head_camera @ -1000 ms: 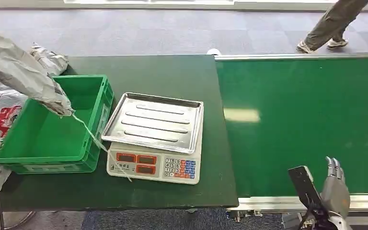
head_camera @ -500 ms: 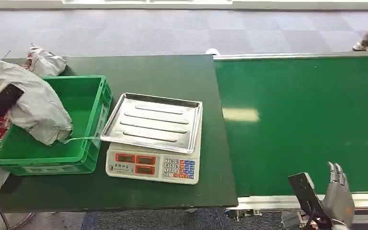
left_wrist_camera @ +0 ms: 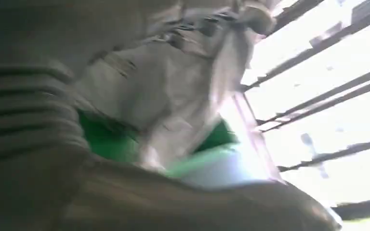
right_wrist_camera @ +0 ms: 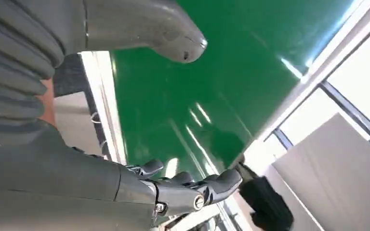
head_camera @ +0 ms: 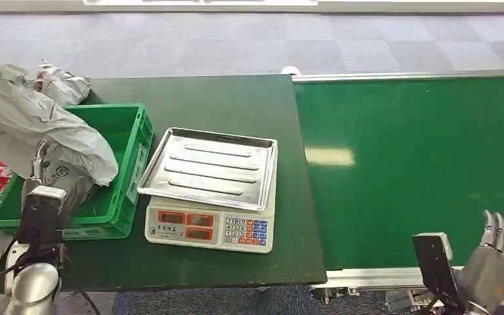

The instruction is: Moved the parcel from conveyor to table for the left to box.

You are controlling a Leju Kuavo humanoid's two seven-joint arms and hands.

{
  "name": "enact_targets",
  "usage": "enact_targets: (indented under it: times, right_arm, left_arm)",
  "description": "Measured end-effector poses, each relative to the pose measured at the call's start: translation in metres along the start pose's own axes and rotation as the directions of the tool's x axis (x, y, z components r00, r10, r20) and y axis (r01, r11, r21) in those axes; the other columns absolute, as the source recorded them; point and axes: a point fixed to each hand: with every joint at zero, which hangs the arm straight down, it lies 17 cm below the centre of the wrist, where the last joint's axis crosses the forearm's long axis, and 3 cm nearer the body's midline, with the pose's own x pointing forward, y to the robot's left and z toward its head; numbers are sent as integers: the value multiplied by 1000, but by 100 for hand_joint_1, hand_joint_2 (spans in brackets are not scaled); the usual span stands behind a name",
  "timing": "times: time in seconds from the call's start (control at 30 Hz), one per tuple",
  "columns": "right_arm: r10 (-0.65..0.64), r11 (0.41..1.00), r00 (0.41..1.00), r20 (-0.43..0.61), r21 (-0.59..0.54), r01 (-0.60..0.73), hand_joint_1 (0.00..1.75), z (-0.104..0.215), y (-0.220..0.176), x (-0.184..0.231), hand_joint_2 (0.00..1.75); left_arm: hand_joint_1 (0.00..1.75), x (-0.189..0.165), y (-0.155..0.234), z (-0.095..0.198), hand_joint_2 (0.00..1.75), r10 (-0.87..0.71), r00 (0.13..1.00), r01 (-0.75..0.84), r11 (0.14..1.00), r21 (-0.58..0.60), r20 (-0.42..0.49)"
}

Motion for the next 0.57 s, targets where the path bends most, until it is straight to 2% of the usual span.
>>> enact_targets:
  times: [0.13, 0.27, 0.4, 0.57]
  right_arm:
    - [-20, 998, 997, 77, -64, 25, 0, -1, -17, 20, 175]
    - [-14, 966, 981, 192, -253, 63, 0, 2, -60, 49, 175]
    - [-11, 946, 974, 228, -312, 84, 0, 8, -77, 62, 175]
    - [-3, 908, 942, 336, -395, 143, 0, 19, -99, 90, 175]
  left_arm:
    - [0, 28, 13, 15, 0, 167, 984, -175, 973, 152, 64]
    - [0, 43, 13, 26, 0, 430, 899, -438, 879, 190, 86]
    - [0, 58, 14, 32, 0, 463, 878, -479, 854, 204, 121]
    - [0, 81, 18, 35, 0, 407, 895, -439, 876, 198, 184]
